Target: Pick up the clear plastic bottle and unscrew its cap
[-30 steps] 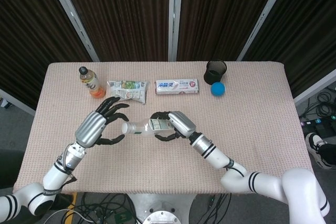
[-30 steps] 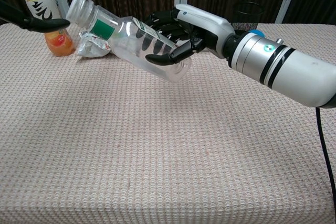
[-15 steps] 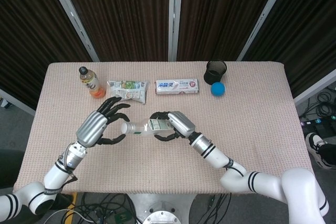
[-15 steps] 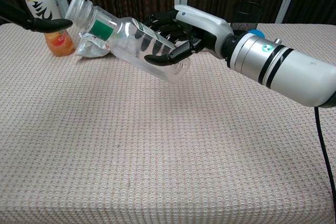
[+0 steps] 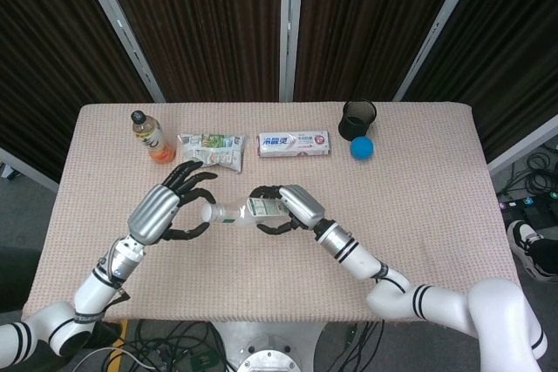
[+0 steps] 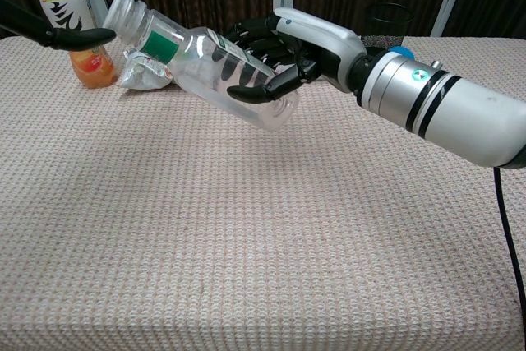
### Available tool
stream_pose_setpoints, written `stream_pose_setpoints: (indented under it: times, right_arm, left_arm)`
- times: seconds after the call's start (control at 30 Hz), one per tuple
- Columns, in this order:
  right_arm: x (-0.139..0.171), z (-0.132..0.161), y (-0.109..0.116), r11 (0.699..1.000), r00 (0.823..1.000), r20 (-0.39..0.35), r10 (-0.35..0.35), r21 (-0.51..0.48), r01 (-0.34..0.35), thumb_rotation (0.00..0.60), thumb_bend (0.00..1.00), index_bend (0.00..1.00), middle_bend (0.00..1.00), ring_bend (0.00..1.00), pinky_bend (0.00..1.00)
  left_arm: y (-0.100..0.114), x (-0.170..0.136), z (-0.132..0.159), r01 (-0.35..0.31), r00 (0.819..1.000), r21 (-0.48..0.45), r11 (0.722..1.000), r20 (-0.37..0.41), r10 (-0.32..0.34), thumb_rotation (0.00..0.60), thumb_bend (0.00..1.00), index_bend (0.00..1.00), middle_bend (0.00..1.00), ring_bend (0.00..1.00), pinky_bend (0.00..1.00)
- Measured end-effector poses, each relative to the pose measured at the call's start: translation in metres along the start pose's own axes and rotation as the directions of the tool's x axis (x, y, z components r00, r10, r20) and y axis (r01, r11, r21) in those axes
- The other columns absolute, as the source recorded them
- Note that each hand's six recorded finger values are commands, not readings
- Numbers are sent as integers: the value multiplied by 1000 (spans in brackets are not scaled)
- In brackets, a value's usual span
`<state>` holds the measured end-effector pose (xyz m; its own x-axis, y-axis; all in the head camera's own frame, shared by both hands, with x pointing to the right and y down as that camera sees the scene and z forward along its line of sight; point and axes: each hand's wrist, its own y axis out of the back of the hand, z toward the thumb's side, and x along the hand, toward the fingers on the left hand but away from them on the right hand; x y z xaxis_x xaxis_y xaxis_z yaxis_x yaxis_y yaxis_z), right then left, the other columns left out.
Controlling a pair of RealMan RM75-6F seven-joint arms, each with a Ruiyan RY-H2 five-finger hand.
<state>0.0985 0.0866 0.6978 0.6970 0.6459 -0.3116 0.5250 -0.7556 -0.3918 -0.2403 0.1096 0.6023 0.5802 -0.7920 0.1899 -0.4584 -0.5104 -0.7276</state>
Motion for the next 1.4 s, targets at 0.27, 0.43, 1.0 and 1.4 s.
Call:
stream_pose_setpoints:
  times: [0.27, 0.43, 1.0, 1.4]
  right_arm:
    - [0, -1, 1, 1000, 1000, 2, 1, 9, -1, 600, 698, 701, 583, 489, 542]
    - [1, -3, 2, 1000, 1000, 6, 2, 18, -2, 600, 698, 702, 583, 489, 542]
    - [30, -35, 53, 963, 993, 114, -17, 269, -14, 600, 698, 702, 582, 489, 542]
    - [30, -37, 50, 896, 987, 160, 0, 438, -72, 600, 698, 701, 581, 489, 542]
  left_arm:
    - [2, 0, 0, -4, 1000, -10, 1000, 4, 4, 600, 355, 503, 171, 26, 44]
    - [4, -1, 1, -3, 1000, -19, 1000, 8, 3, 600, 354, 503, 171, 26, 44]
    - [-4, -23, -54, 148, 972, 285, 947, -219, -86, 600, 355, 501, 171, 26, 25]
    - [-65, -17, -66, 357, 904, 269, 895, -341, -259, 600, 185, 330, 158, 26, 32]
